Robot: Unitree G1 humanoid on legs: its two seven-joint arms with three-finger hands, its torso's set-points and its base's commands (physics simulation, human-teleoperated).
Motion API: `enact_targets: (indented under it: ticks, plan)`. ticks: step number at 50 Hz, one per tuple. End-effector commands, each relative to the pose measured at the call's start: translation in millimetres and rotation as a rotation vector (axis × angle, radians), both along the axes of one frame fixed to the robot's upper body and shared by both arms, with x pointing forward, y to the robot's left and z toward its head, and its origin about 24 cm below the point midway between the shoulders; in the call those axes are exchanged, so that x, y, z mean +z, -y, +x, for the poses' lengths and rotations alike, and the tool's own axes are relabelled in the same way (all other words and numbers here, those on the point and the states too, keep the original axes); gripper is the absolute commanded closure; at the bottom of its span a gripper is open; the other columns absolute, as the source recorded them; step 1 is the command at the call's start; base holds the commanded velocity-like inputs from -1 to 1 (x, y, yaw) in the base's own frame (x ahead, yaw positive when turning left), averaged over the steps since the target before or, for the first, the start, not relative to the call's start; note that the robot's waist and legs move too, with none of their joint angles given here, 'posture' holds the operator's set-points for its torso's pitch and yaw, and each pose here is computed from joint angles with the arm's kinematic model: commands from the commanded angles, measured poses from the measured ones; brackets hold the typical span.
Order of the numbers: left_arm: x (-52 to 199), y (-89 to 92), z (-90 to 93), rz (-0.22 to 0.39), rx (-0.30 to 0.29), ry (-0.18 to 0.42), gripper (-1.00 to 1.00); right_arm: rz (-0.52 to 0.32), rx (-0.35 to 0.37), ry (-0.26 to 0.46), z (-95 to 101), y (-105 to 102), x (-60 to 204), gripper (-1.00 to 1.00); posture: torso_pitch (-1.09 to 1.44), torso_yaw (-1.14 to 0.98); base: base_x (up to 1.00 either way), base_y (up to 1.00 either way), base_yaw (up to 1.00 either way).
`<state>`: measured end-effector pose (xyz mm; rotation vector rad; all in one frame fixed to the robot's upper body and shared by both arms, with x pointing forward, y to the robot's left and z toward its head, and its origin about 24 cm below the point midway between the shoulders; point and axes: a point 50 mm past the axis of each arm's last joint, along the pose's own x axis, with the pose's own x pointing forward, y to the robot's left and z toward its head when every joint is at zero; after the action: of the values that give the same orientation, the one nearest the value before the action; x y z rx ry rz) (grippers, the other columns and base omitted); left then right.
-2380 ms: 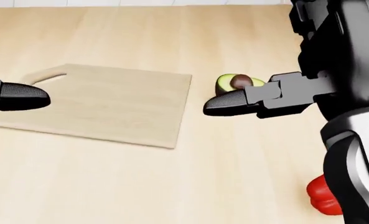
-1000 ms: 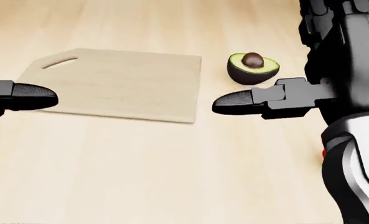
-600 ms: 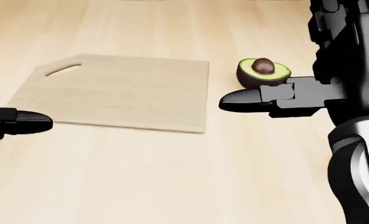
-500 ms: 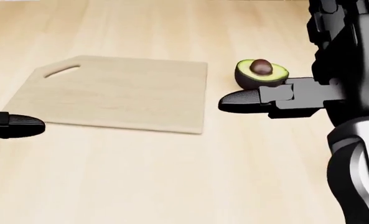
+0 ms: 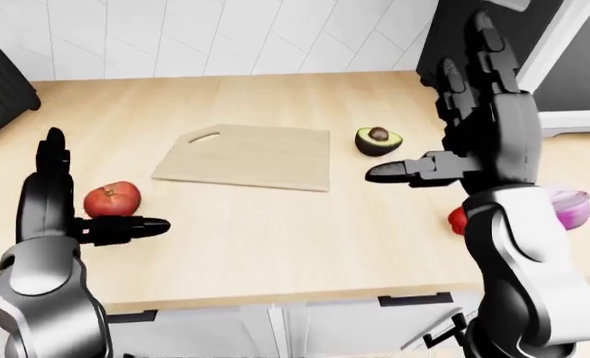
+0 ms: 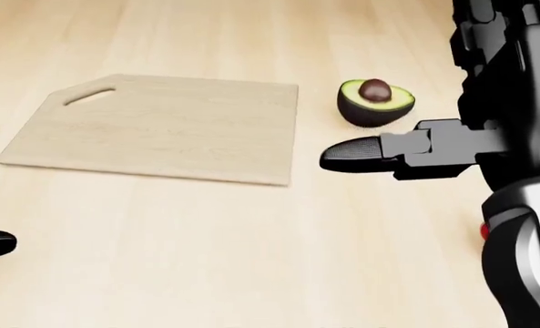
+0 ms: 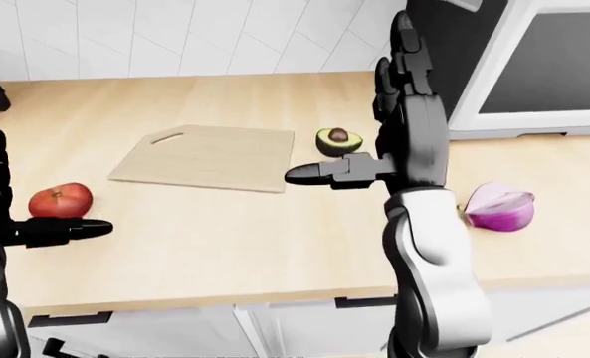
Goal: Place the avocado, onion, tomato and bell pepper on the cutting board.
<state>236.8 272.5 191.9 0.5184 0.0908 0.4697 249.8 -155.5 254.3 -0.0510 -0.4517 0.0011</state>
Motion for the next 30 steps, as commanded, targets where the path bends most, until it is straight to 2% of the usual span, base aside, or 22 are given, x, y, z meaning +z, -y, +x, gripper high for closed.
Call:
enact_targets:
  ticks: [1,15,16,19,20,21,25,26,30]
  plan:
    - [12,-1.7,-3.6,0.054,0.013,0.069,-1.0,-0.004,-0.001,0.077,-6.5,0,12,-1.0,0.0,0.0,0.0,0.0,0.0]
    - [-7,-15.1,3.2,0.062,0.058,0.032,-0.98,-0.009,0.002,0.082,-3.8,-1,15,-1.0,0.0,0.0,0.0,0.0,0.0]
    - [-8,-16.2,3.5,0.064,0.062,0.027,-0.82,-0.009,0.002,0.082,-4.2,-1,15,-1.0,0.0,0.0,0.0,0.0,0.0]
    - [-11,-20.5,2.4,0.065,0.074,0.02,-0.8,-0.01,0.003,0.081,-4.6,-1,14,-1.0,0.0,0.0,0.0,0.0,0.0]
    - [-12,-21.5,1.9,0.064,0.077,0.019,-0.76,-0.011,0.003,0.08,-4.8,-1,14,-1.0,0.0,0.0,0.0,0.0,0.0]
    - [-13,-22.8,1.9,0.072,0.083,0.014,-0.61,-0.011,0.004,0.079,-4.8,-1,13,-1.0,0.0,0.0,0.0,0.0,0.0]
    - [-17,-23.7,2.8,0.066,0.085,0.009,-0.54,-0.014,0.003,0.078,-4.6,-1,12,-1.0,0.0,0.0,0.0,0.0,0.0]
    - [-18,-24.1,2.9,0.067,0.086,0.007,-0.33,-0.013,0.003,0.078,-5.0,-1,12,-1.0,0.0,0.0,0.0,0.0,0.0]
    - [-20,-25.0,2.5,0.068,0.087,0.001,-0.27,-0.015,0.005,0.074,-5.5,-1,11,-1.0,0.0,0.0,0.0,0.0,0.0]
